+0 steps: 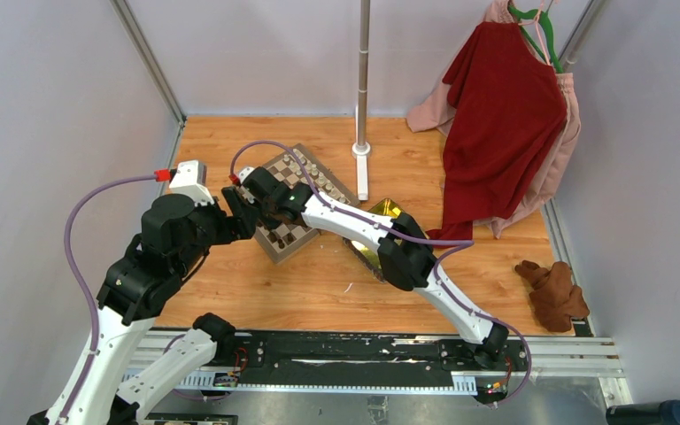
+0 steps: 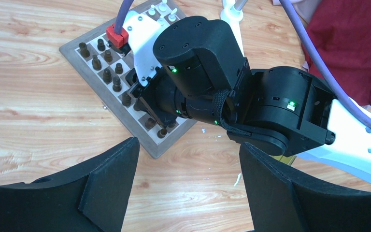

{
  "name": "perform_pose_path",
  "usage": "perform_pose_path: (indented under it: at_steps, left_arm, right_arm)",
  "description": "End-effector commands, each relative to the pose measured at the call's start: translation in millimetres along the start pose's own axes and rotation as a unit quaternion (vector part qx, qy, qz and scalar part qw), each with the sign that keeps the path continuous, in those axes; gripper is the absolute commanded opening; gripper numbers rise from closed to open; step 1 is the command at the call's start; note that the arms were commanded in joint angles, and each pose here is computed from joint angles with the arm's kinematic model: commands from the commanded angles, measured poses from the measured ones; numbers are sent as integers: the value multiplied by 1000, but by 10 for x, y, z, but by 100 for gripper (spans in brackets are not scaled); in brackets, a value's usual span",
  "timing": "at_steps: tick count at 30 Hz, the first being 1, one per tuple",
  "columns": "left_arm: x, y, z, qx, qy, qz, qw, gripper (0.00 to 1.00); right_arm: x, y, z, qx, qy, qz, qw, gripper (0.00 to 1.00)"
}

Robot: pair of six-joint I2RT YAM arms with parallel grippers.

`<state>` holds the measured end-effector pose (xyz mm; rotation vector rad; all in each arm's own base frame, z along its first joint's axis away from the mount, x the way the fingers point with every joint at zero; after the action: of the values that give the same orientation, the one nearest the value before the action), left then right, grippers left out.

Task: Set up the chess pieces on the board
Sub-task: Place the chess piece on the chessboard.

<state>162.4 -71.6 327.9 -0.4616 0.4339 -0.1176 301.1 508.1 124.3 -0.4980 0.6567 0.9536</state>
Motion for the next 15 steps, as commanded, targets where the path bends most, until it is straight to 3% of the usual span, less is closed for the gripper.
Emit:
perform_pose_path:
  at_steps: [1, 15]
  left_arm:
    - [-9, -34, 15, -1, 0, -8, 1000, 81]
    - [-9, -38, 14, -1, 1, -9, 1000, 81]
  right_arm:
    - [-114, 55, -7, -18, 10, -4, 1000, 0]
    - [-156, 77, 21, -24, 8, -4, 1000, 0]
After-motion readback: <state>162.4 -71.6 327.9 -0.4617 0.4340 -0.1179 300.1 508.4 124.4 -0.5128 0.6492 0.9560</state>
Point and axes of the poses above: each gripper's point midway between its finger pads, its own x axis out along the fingers, its own y axis along the line the jaws close on, z = x × y, the point moved 5 cm from there along -x, back along the fingers, and after that the axes turned 9 degrees about -x, right-handed, at the moved point
